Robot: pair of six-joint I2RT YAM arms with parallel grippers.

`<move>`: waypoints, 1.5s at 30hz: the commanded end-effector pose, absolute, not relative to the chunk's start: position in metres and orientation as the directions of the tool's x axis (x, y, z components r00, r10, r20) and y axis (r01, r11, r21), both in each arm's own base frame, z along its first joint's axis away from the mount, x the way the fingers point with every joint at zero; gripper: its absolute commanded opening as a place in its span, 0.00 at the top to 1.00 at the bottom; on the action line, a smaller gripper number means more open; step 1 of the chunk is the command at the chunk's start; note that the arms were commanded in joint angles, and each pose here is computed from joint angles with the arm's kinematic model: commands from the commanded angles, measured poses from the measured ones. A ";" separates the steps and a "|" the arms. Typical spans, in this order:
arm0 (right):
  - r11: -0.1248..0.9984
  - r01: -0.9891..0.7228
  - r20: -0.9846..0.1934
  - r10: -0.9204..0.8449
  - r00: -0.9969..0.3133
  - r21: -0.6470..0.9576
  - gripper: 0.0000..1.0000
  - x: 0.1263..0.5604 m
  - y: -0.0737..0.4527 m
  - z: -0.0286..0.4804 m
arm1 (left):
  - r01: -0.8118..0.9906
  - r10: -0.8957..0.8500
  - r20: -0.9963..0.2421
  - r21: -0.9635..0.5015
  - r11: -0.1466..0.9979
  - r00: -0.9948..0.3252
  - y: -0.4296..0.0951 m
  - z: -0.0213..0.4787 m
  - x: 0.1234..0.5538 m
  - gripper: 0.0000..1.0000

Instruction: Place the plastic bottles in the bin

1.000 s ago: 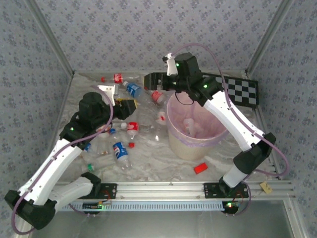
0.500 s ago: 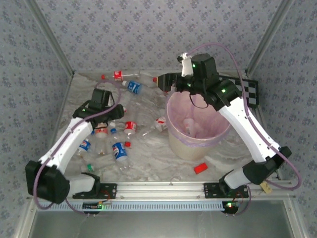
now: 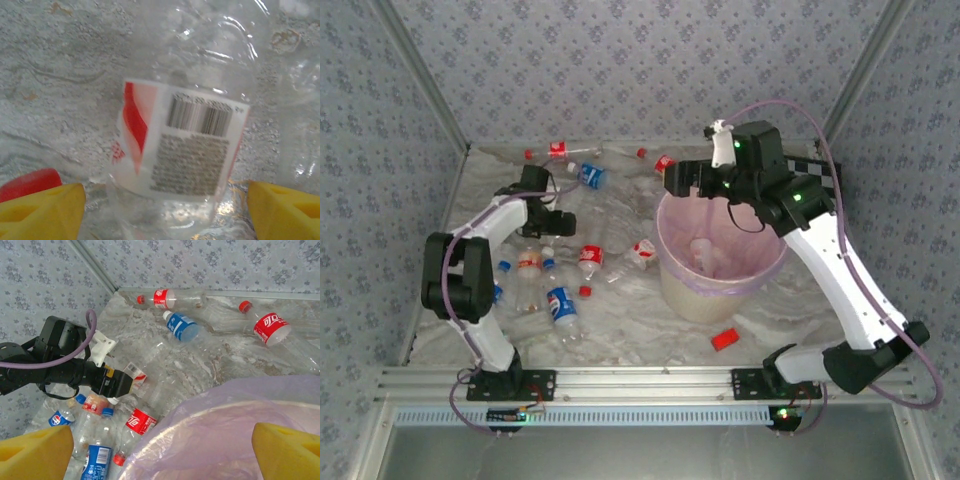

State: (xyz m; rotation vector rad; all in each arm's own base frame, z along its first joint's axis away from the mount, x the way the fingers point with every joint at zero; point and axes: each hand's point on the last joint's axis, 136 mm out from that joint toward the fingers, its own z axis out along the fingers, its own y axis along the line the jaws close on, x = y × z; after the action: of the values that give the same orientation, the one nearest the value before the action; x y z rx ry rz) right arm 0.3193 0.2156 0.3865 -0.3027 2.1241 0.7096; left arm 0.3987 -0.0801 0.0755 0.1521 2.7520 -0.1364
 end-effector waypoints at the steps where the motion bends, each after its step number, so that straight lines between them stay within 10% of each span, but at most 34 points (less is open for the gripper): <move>1: 0.820 -0.446 -0.796 0.020 -0.605 0.360 0.06 0.313 0.206 0.384 | 0.179 0.132 -0.389 -0.085 0.980 -0.912 -0.087 0.079 0.413 0.16; 13: 0.820 -0.433 -0.809 0.060 -0.585 0.375 0.06 0.305 0.191 0.394 | 0.185 0.145 -0.385 -0.070 0.980 -0.912 -0.094 0.084 0.424 0.42; 23: 0.693 -0.561 -0.835 0.109 -0.540 0.454 0.07 0.310 0.251 0.424 | 0.139 0.020 -0.636 -0.138 0.981 -0.771 -0.093 0.224 0.408 0.44; 29: 0.597 -0.651 -0.852 0.115 -0.510 0.470 0.07 0.316 0.304 0.440 | 0.323 -0.195 -0.756 -0.478 0.817 -0.625 -0.141 0.307 0.358 0.44; 45: 0.560 -0.643 -0.774 -0.002 -0.633 0.523 0.00 0.343 0.370 0.393 | 0.541 -0.250 -0.775 -0.597 0.592 -0.581 -0.204 0.354 0.290 0.44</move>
State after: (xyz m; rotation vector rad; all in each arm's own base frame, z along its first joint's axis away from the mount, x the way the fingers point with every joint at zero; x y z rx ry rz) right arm 0.3448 0.3652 0.3922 -0.5150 2.0154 1.0616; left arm 0.2973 -0.2030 0.3223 0.2164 2.0240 -1.0508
